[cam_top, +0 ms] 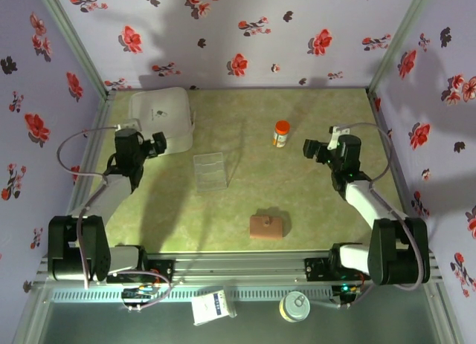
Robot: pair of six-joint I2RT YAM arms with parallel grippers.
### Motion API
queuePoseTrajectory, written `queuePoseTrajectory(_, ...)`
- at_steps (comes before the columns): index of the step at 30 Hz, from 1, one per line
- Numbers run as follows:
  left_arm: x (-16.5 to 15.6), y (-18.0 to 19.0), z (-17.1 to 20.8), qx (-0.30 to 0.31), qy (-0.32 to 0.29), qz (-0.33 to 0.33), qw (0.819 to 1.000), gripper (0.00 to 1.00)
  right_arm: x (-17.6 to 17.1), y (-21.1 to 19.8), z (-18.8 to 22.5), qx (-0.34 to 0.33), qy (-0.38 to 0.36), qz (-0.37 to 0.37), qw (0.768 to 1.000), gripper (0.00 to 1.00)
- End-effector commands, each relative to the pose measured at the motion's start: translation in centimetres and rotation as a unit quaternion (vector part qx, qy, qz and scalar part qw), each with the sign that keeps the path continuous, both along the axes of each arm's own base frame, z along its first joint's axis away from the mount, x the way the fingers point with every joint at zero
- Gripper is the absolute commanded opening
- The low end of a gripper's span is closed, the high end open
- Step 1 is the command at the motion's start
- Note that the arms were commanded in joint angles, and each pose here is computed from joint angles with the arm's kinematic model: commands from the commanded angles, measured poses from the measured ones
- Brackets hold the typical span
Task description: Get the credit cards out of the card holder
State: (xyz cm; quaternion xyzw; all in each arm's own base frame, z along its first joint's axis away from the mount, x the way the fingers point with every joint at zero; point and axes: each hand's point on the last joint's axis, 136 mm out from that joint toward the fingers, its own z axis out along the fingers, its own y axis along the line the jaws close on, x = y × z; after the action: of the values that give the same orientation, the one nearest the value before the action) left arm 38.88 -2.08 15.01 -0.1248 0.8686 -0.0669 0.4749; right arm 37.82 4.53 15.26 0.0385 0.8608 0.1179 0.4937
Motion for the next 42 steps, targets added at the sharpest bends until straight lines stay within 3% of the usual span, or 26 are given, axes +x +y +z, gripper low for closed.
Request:
queuePoseTrajectory(1,-3.6,-2.8,-4.0,-0.097,0.113,-0.009,0.989,0.99,-1.8,2.0,-0.8,0.076,0.074,-0.004,0.994,0.94)
queuePoseTrajectory(8,-5.8,-8.8,-4.9,-0.202,0.148,-0.096,0.963,0.97,-3.6,7.6,0.1,0.174,0.106,0.028,0.979,0.89)
queuePoseTrajectory(27,-5.4,-19.0,-6.7,-0.321,0.187,-0.182,0.911,0.82,-6.5,23.7,-4.2,0.222,0.231,0.197,0.927,0.81)
queuePoseTrajectory(34,-5.0,-22.0,-6.4,-0.333,0.190,-0.204,0.901,0.82,-5.1,26.6,-5.8,0.262,0.258,0.209,0.906,0.73)
queuePoseTrajectory(42,-3.7,-24.1,-5.7,-0.334,0.190,-0.222,0.896,0.81,-3.6,27.2,-7.4,0.240,0.270,0.200,0.911,0.70)
